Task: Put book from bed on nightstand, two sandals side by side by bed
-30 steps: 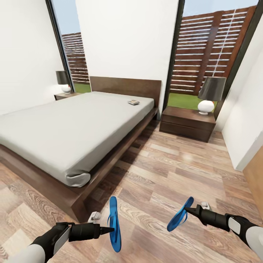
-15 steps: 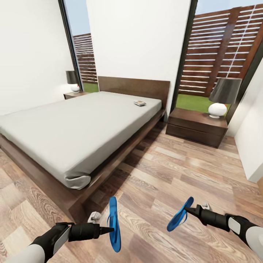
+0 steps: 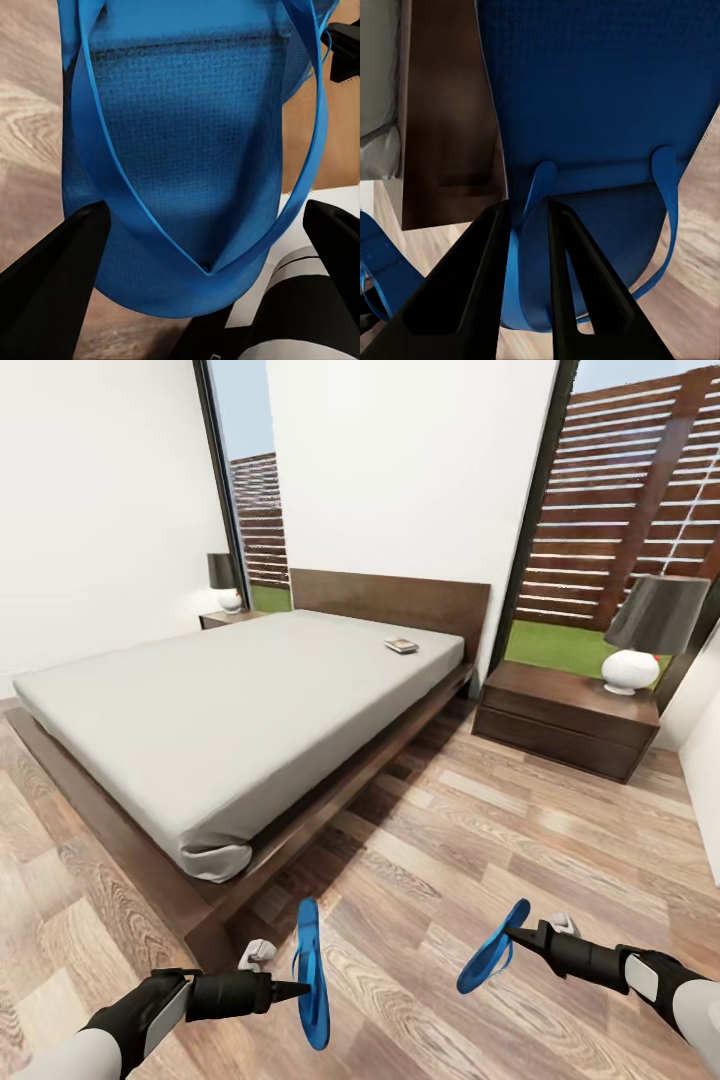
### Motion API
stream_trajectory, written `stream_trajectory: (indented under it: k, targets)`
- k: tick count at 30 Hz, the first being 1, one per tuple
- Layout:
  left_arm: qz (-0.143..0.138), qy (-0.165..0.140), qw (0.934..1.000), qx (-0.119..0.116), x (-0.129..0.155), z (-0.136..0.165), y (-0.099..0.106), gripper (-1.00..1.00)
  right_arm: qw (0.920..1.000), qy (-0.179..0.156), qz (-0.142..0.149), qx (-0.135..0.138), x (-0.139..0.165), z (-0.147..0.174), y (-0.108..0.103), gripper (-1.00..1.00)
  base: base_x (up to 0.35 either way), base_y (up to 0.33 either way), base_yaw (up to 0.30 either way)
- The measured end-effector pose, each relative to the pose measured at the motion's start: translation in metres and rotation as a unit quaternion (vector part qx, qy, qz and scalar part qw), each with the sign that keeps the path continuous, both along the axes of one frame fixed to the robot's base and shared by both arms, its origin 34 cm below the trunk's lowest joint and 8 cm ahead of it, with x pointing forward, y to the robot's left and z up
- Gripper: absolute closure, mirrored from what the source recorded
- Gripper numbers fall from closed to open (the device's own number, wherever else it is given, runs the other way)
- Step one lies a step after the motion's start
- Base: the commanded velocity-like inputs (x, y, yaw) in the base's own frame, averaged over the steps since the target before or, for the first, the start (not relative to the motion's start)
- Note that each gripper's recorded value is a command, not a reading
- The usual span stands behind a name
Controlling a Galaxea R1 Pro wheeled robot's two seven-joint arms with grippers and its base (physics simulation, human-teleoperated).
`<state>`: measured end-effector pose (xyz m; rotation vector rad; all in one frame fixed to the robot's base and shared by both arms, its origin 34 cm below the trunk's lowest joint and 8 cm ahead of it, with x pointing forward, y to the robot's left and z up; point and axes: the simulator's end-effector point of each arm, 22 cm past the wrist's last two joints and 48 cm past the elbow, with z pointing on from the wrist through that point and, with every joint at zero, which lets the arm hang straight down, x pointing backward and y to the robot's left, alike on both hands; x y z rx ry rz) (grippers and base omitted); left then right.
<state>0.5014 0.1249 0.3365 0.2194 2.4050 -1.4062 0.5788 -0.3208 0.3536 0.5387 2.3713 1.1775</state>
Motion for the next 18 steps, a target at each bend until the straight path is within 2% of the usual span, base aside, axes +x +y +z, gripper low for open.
stream_trajectory:
  k: [18]
  targets:
    - [0.000, 0.000, 1.0000, 0.001, -0.0001, -0.0004, 0.0011, 1.00, 1.0000, 0.000, 0.000, 0.000, -0.0001, -0.0002, 0.0000, 1.00, 0.009, -0.024, 0.140]
